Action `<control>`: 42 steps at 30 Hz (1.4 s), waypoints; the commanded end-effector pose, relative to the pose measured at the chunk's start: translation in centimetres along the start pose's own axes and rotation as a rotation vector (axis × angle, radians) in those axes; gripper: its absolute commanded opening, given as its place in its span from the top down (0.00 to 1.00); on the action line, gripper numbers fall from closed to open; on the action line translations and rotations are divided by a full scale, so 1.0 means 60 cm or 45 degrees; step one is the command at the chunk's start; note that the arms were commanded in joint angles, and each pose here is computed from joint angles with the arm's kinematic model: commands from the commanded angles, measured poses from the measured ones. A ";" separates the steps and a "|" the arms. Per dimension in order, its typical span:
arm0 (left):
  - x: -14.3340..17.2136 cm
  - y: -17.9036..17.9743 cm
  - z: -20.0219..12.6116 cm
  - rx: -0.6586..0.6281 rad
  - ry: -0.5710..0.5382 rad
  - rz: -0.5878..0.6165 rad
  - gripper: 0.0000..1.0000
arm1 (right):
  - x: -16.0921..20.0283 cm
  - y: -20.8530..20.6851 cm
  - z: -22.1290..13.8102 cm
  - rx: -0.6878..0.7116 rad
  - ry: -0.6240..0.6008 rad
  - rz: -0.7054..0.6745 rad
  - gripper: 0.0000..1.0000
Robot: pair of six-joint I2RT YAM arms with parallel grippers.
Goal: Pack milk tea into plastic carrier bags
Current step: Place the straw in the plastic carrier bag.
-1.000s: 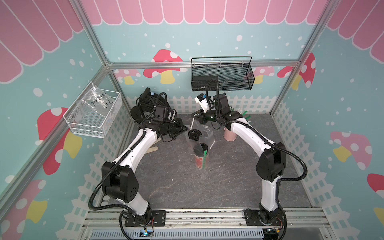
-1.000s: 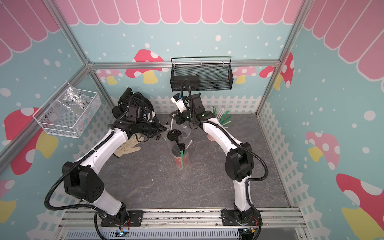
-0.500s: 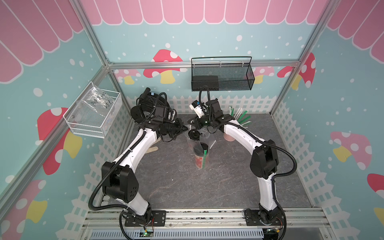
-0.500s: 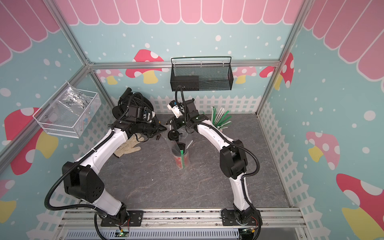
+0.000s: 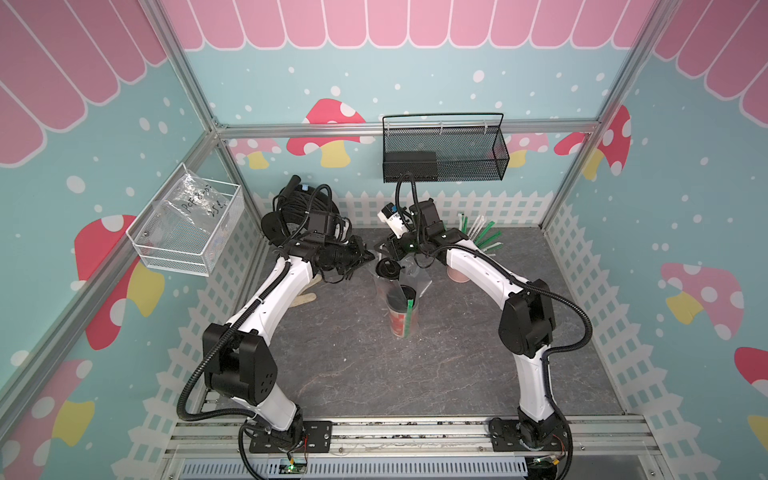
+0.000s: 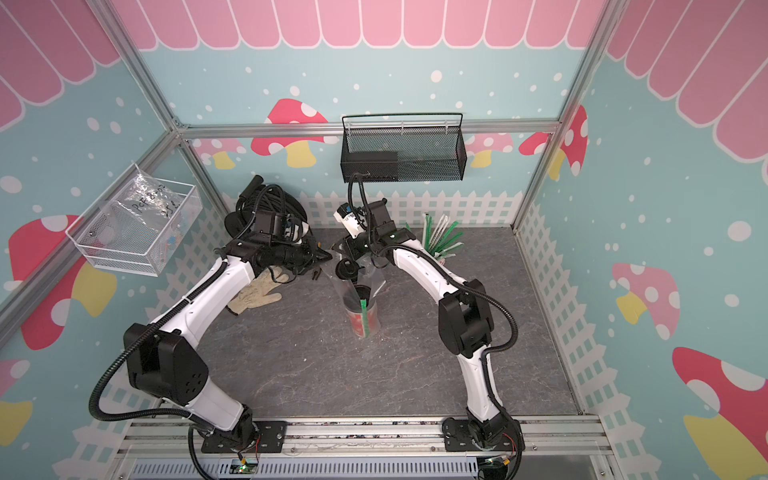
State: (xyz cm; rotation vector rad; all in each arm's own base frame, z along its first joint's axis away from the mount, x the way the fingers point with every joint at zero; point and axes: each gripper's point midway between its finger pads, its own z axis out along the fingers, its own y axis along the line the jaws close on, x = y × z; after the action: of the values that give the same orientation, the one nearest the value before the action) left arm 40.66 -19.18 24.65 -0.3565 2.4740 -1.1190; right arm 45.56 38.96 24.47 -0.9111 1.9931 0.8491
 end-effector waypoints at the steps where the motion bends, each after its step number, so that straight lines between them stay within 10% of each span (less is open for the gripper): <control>1: -0.004 -0.002 -0.005 0.018 -0.010 0.005 0.98 | -0.052 0.018 -0.035 0.031 -0.076 -0.084 0.64; 34: -0.009 -0.003 -0.007 0.021 -0.014 -0.004 0.97 | 0.001 -0.004 0.011 0.117 0.060 -0.118 0.82; 42: -0.012 -0.004 -0.009 0.022 -0.016 -0.006 0.74 | -0.054 0.013 -0.035 0.146 -0.040 -0.156 0.71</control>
State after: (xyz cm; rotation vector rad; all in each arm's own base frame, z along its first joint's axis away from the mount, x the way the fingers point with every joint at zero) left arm 40.75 -18.90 24.72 -0.3638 2.4709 -1.1282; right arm 46.04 38.84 24.25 -0.9385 2.0076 0.6920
